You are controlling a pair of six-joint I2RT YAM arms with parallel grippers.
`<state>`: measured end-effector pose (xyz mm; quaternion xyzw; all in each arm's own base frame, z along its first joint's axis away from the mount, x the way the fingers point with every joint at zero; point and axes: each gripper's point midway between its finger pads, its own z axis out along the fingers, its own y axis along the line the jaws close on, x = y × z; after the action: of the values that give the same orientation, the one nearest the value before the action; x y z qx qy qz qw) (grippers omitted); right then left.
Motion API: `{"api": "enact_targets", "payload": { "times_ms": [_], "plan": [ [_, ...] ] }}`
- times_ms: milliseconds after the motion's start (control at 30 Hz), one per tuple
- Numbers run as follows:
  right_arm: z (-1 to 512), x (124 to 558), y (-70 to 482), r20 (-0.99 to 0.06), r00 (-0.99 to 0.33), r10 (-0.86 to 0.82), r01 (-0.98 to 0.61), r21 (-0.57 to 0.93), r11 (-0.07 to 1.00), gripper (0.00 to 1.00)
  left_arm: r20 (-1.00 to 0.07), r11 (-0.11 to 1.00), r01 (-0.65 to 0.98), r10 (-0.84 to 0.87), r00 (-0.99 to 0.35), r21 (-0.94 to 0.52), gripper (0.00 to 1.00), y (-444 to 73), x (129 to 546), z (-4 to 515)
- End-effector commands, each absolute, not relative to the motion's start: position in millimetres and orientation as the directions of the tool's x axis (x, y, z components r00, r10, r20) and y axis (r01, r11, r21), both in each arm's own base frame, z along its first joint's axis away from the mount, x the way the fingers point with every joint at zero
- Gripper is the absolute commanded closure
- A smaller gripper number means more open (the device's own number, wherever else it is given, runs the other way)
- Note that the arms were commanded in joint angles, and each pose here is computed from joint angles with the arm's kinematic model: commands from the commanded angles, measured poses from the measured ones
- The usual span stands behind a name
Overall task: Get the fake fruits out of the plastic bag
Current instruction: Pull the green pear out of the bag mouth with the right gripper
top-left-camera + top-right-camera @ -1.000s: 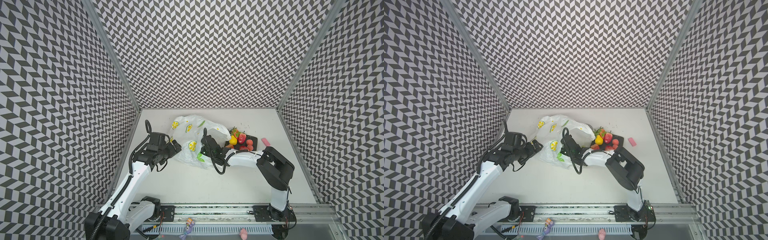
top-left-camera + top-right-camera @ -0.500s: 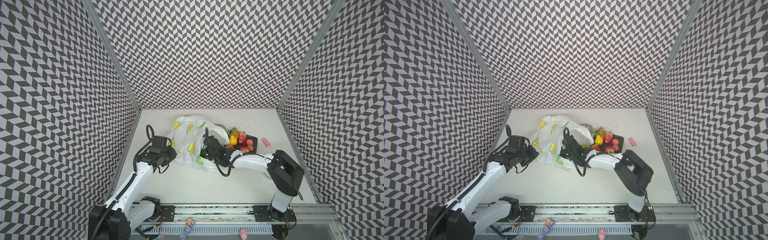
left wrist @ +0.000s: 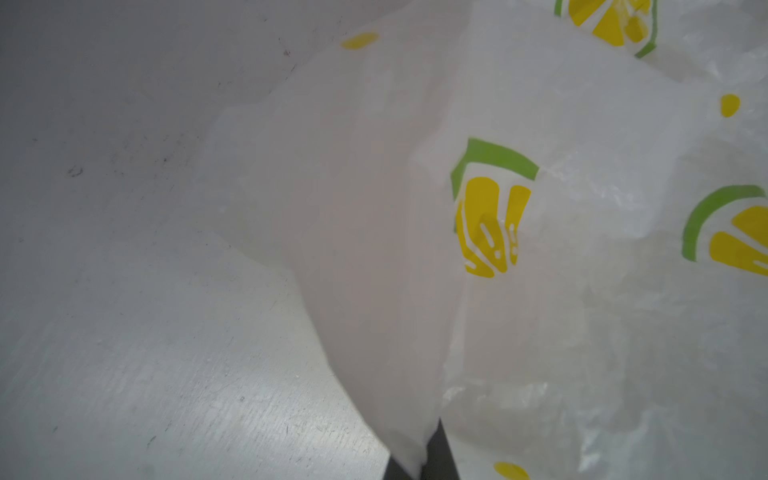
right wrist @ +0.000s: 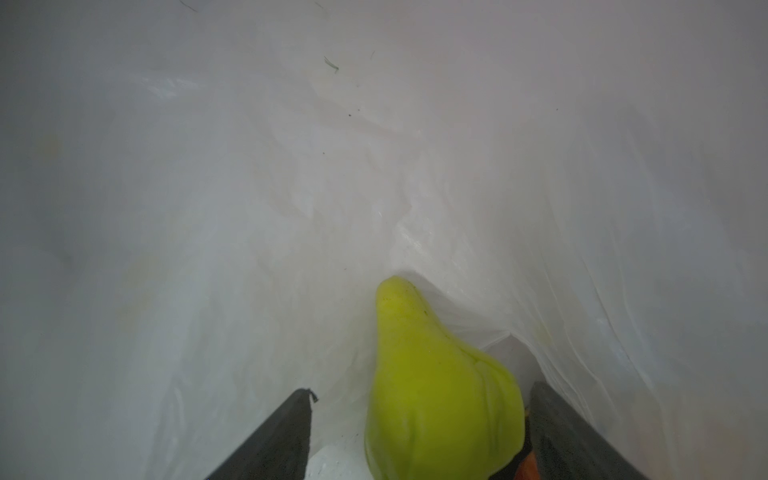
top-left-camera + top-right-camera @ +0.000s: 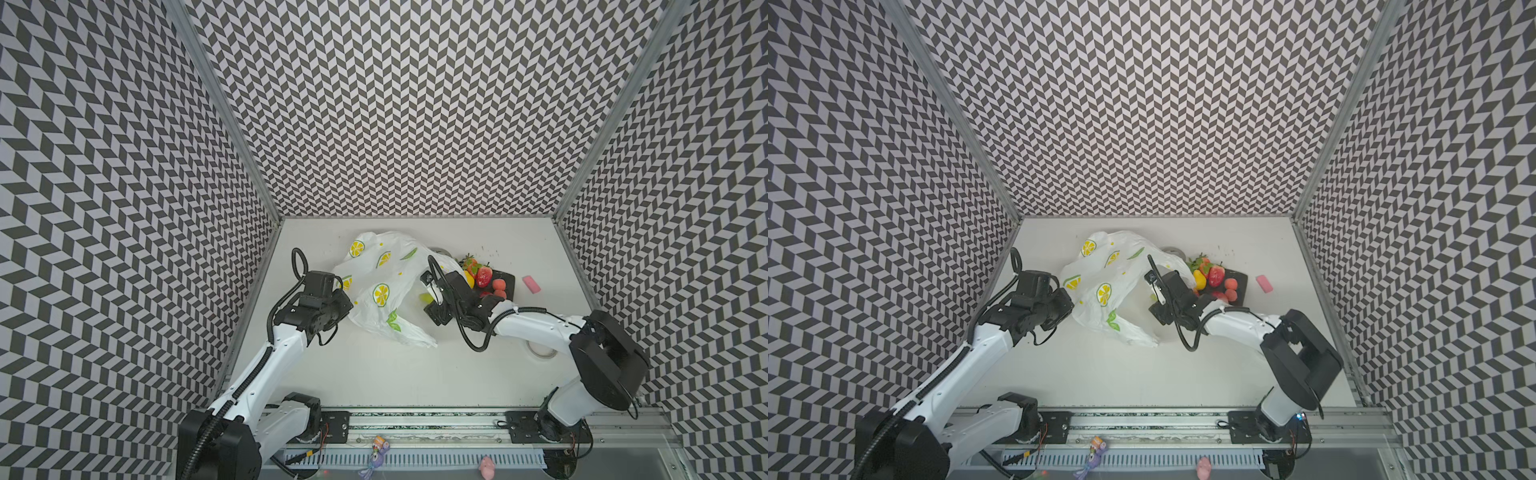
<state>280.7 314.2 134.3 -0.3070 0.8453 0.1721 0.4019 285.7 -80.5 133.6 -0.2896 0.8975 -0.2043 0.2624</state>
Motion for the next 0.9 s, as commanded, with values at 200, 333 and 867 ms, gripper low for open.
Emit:
{"api": "enact_targets", "payload": {
  "times_ms": [200, 333, 867],
  "plan": [
    [116, 320, 273, -0.708, -0.409, -0.576, -0.646, -0.221, 0.731, 0.24, -0.394, 0.753, -0.405, -0.631, -0.668, -0.519, 1.0, -76, 293, 143],
    [108, 328, 276, -0.698, -0.412, -0.586, -0.664, -0.21, 0.717, 0.21, -0.39, 0.756, -0.405, -0.627, -0.674, -0.515, 1.0, -76, 293, 141],
    [60, 358, 281, -0.629, -0.468, -0.62, -0.662, -0.215, 0.718, 0.2, -0.397, 0.762, -0.412, -0.624, -0.673, -0.499, 1.0, -73, 292, 143]
  ]
}}
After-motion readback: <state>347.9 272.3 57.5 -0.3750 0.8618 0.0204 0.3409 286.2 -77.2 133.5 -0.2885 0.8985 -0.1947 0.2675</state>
